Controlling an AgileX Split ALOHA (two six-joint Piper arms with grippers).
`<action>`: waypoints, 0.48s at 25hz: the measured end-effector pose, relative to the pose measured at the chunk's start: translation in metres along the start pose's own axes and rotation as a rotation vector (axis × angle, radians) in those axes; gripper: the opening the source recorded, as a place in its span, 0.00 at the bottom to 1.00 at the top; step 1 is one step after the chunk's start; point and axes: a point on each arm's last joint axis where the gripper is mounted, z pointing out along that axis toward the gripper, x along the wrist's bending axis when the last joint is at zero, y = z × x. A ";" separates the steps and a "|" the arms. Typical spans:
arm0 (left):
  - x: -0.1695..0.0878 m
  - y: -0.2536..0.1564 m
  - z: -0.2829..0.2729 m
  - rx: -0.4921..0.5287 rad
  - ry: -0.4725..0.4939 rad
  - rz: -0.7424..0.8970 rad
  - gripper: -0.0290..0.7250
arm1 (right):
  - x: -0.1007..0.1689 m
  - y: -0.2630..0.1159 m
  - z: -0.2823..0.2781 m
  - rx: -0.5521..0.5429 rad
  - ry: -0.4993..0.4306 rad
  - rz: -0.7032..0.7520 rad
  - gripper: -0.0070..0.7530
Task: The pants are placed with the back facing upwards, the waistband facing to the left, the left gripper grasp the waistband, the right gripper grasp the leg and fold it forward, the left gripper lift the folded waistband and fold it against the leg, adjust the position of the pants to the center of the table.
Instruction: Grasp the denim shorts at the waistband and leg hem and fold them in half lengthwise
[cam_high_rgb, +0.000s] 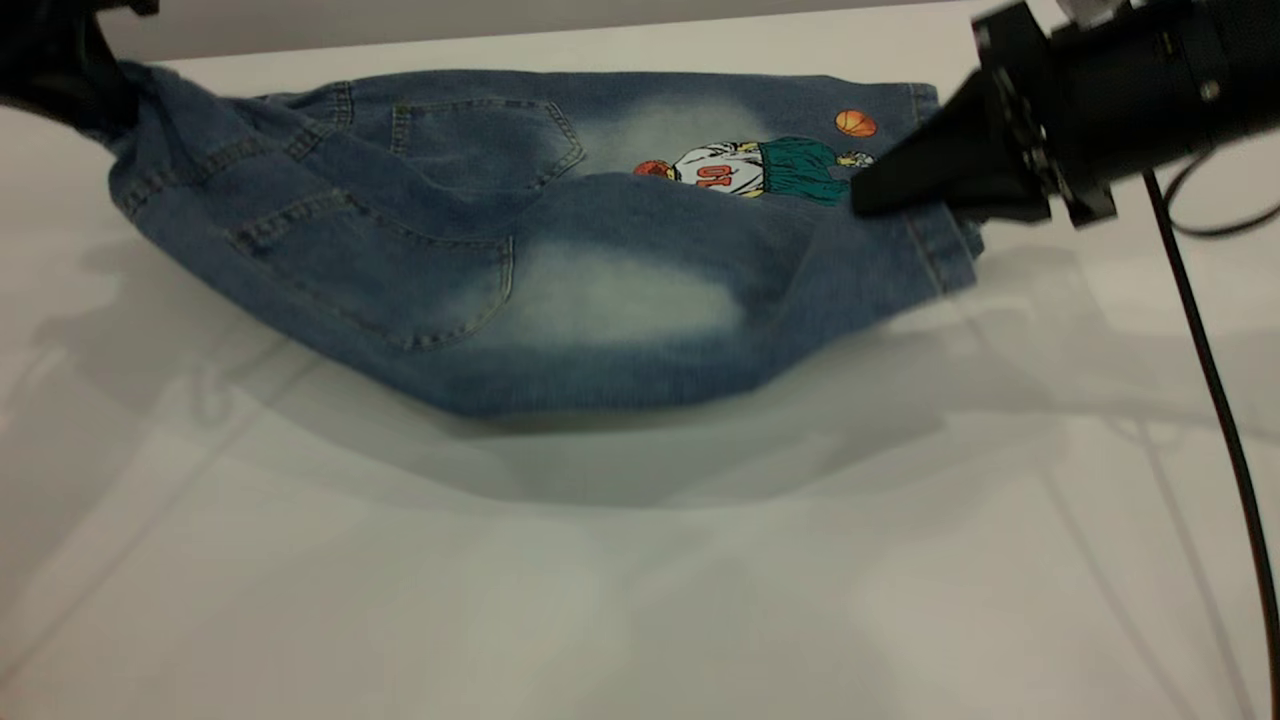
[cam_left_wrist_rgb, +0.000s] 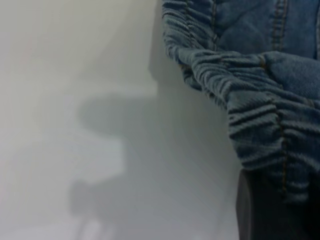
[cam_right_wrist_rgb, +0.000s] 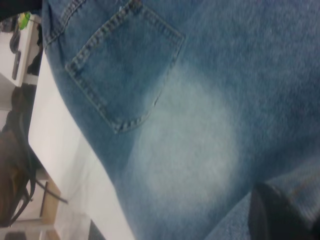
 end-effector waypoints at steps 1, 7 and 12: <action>-0.001 0.003 -0.001 -0.001 -0.004 -0.008 0.25 | 0.000 0.006 0.000 -0.003 -0.009 -0.002 0.02; -0.005 0.022 -0.010 -0.030 -0.025 -0.032 0.25 | 0.003 0.041 -0.004 -0.016 -0.084 -0.008 0.02; -0.009 0.038 -0.005 0.015 -0.030 -0.032 0.25 | 0.004 0.067 -0.010 -0.023 -0.181 -0.015 0.02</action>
